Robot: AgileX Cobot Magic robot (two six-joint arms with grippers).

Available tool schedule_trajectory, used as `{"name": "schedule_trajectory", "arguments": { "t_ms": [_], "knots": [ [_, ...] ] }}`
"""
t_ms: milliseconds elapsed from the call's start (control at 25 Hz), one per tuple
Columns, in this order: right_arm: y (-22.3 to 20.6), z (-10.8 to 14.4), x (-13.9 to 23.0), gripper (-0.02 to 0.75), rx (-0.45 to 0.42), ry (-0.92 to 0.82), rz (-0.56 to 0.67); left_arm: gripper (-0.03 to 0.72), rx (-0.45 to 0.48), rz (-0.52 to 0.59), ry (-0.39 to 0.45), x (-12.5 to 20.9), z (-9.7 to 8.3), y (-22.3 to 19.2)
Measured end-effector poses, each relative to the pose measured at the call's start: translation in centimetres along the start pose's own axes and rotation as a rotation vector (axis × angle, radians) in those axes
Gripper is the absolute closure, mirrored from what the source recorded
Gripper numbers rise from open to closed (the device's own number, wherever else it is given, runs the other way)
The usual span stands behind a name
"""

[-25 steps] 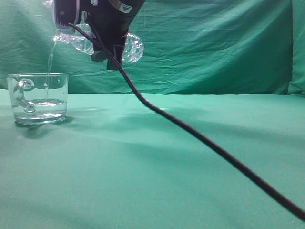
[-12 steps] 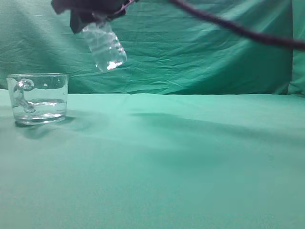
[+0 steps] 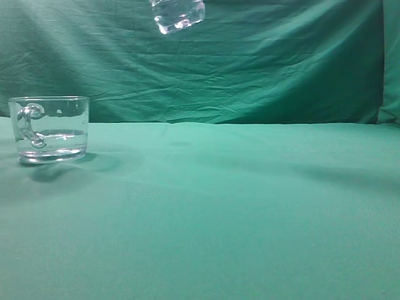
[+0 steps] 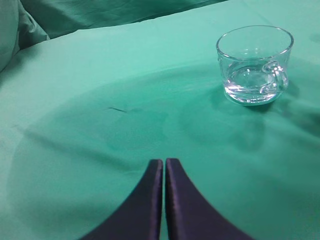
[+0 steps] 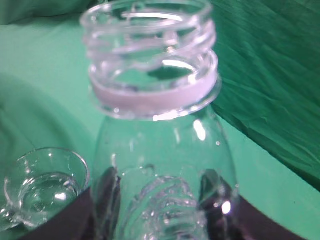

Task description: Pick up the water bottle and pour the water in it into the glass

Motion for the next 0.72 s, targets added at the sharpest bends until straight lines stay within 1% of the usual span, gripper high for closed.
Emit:
{"name": "schedule_trajectory", "arguments": {
  "t_ms": [200,240,280,360,400,480,600,640,720],
  "knots": [
    [4.3,-0.3,1.3,0.414,0.002,-0.037,0.012,0.688,0.0,0.0,0.0,0.0,0.0,0.0],
    [4.3,-0.3,1.3,0.414,0.002,-0.037,0.012,0.688,0.0,0.0,0.0,0.0,0.0,0.0],
    [5.8,-0.6,1.7,0.414,0.006,-0.043,0.011,0.688,0.0,0.0,0.0,0.0,0.0,0.0],
    [7.1,-1.2,2.7,0.414,0.002,-0.064,0.021,0.688,0.0,0.0,0.0,0.0,0.0,0.0],
    [7.8,-1.5,3.2,0.414,0.003,-0.097,0.025,0.688,0.0,0.0,0.0,0.0,0.0,0.0],
    [8.8,-3.1,4.4,0.414,0.043,-0.163,0.045,0.688,0.0,0.0,0.0,0.0,0.0,0.0],
    [9.6,-5.2,6.9,0.414,0.1,-0.194,0.096,0.688,0.0,0.0,0.0,0.0,0.0,0.0],
    [9.7,-5.8,7.8,0.414,0.105,-0.195,0.111,0.688,0.0,0.0,0.0,0.0,0.0,0.0],
    [9.9,-6.4,9.1,0.414,0.083,-0.224,0.113,0.688,0.0,0.0,0.0,0.0,0.0,0.0]
  ]
}}
Point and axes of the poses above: a point on each arm's last joint axis where the gripper is mounted, y pointing back along that axis away from the gripper, z along the wrist's bending axis when the last joint is at zero, x = y × z, the point moved 7 cm from there along -y, pointing out along that axis toward the gripper, and after that the axes turned 1 degree about -y, right-handed, at the moved point
